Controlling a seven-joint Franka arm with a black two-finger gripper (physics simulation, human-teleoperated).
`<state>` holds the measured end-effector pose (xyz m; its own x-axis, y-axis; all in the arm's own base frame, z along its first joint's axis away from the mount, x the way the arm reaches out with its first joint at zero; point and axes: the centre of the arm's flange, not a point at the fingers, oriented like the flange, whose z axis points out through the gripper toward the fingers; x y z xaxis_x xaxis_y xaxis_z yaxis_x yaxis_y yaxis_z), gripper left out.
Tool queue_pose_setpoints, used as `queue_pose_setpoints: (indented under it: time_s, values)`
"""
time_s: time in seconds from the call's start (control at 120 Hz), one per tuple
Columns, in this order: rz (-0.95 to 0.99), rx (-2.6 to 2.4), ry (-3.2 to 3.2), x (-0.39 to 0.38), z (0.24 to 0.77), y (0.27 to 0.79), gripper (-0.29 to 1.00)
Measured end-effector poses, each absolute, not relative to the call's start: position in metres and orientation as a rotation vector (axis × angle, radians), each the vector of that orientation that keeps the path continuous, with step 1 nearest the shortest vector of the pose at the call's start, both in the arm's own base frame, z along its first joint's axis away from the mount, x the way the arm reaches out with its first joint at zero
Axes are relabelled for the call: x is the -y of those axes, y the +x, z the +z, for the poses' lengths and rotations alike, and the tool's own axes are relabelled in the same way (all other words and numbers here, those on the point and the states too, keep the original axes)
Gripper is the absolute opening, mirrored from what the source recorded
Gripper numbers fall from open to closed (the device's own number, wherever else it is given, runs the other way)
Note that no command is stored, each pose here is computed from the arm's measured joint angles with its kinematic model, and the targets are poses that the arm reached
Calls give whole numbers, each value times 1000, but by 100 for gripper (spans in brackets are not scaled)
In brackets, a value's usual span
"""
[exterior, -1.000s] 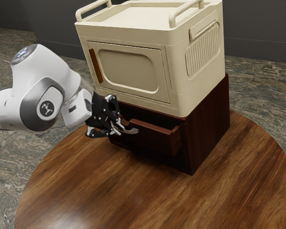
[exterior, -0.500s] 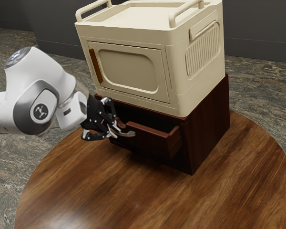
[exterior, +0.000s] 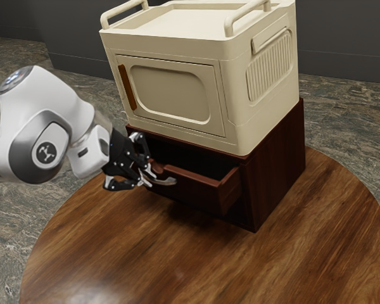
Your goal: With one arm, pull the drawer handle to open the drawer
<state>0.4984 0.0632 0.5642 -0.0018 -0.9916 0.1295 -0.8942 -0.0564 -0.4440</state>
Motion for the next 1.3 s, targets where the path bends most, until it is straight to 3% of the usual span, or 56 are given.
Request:
queue_pose_setpoints:
  time_s: [1.3]
  values:
    - [-626, -1973, -2052, -68, 563, 465, 2]
